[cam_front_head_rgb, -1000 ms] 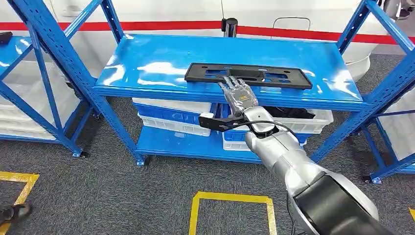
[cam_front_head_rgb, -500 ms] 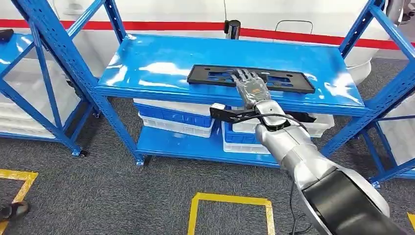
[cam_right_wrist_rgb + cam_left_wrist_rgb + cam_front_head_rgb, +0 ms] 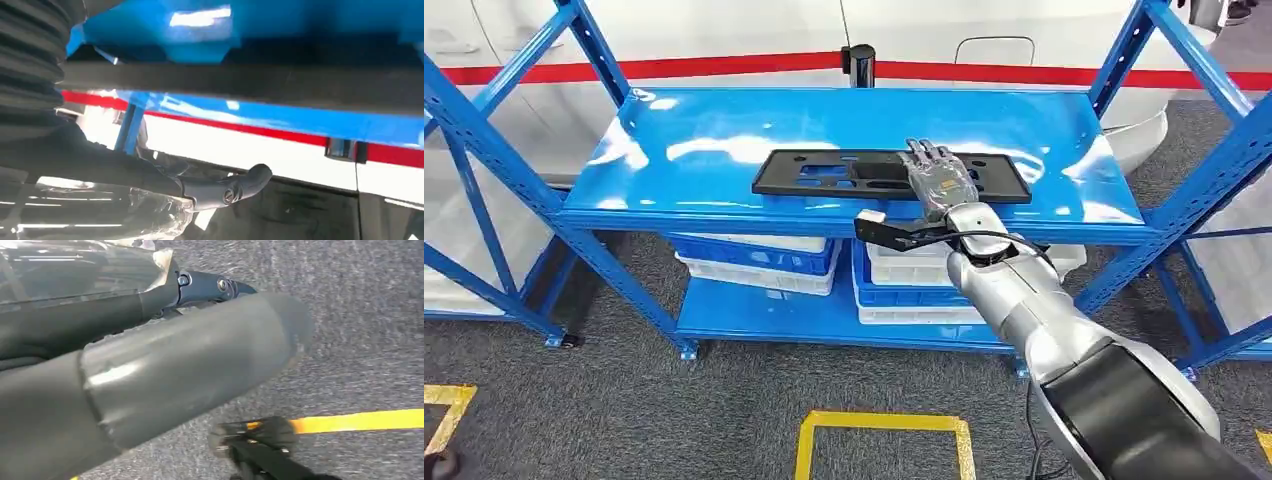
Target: Take the parts from the cabinet and place them on the table.
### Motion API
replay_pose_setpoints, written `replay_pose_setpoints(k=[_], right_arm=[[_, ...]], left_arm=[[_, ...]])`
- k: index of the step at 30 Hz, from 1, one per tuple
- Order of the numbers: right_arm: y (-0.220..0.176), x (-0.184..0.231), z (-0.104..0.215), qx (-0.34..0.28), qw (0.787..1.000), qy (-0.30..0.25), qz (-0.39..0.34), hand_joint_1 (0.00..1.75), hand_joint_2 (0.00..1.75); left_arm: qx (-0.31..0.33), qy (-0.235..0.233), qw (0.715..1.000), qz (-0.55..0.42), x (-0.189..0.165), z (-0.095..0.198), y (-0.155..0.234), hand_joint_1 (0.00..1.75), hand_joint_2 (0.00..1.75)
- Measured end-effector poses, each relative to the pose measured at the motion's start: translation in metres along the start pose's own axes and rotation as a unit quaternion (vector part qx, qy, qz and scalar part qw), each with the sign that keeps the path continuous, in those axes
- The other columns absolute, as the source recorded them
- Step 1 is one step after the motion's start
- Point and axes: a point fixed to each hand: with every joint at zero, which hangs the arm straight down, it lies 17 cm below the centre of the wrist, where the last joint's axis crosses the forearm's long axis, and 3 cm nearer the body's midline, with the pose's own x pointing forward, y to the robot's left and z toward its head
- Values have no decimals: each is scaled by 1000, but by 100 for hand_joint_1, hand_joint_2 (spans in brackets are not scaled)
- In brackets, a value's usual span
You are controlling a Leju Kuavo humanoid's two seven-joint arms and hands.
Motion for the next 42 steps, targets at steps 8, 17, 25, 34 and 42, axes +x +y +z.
replay_pose_setpoints(k=[8, 17, 25, 34, 42], right_arm=[[-2, 0, -1, -1, 1000, 2, 1, 171, 175], [3, -14, 5, -17, 1000, 3, -13, 119, 175], [-12, -13, 3, -38, 999, -7, -32, 119, 175], [-14, -12, 3, -43, 998, -11, -36, 164, 175], [-38, -8, 0, -71, 995, -49, -47, 168, 175]], left_arm=[[0, -6, 1000, 1, 1, 0, 1, 0, 0], [4, -99, 995, 15, 39, 4, -6, 0, 0], [13, -115, 993, 17, 47, 4, -2, 0, 0], [18, -113, 993, 20, 48, 3, -1, 0, 0], [44, -184, 982, 13, 70, 10, 8, 0, 175]])
